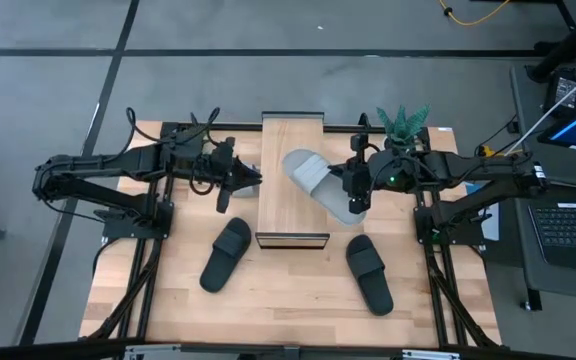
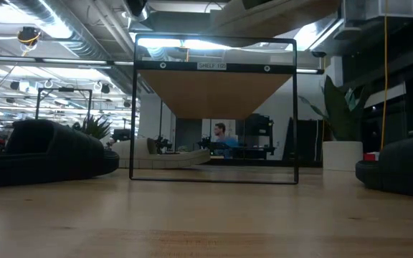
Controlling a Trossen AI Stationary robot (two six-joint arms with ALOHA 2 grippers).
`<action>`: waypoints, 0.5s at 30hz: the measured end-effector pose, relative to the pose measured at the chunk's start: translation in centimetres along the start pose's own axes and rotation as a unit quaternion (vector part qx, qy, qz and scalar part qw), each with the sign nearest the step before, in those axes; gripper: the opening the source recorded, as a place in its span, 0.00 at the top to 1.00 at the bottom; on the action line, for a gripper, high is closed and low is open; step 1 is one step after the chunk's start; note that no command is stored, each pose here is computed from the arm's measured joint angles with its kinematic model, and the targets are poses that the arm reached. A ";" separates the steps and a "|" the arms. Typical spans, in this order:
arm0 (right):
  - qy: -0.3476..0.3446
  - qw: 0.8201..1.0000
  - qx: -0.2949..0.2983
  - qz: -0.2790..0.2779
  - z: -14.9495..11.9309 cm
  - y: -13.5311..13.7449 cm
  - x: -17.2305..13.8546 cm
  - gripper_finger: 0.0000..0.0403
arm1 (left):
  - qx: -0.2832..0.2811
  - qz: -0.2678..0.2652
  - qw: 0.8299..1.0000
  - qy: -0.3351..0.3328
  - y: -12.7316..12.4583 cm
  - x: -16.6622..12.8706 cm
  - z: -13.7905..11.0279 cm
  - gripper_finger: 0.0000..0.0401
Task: Pick and place slides into the shelf
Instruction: Put the right gray slide on the shelf
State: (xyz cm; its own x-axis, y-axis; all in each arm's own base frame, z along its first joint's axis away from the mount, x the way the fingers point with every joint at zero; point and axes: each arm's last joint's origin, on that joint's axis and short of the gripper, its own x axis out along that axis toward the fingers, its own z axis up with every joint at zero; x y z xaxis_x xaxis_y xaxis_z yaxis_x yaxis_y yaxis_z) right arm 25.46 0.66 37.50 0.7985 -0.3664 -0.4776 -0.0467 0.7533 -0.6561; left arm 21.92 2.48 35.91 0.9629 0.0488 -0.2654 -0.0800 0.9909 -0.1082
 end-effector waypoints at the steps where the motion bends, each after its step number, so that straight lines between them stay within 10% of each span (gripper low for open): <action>1: 0.000 1.000 0.000 0.000 0.0 0.0 0.0 0.98 | 0.000 0.011 1.000 -0.002 0.1 0.1 0.0 0.79; 15: -0.041 0.998 -0.050 0.001 1.1 0.2 1.4 0.98 | -0.086 -0.031 0.994 -0.052 0.3 1.7 0.9 0.62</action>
State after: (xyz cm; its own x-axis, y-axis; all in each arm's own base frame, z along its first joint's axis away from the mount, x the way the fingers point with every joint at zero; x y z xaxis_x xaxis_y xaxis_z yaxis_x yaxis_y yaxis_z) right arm 27.19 0.92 37.35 0.8449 -0.3152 -0.4322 -0.1048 0.6949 -0.7115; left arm 23.75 3.02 36.29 0.9881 0.0107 -0.1537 -0.0548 0.9568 -0.2857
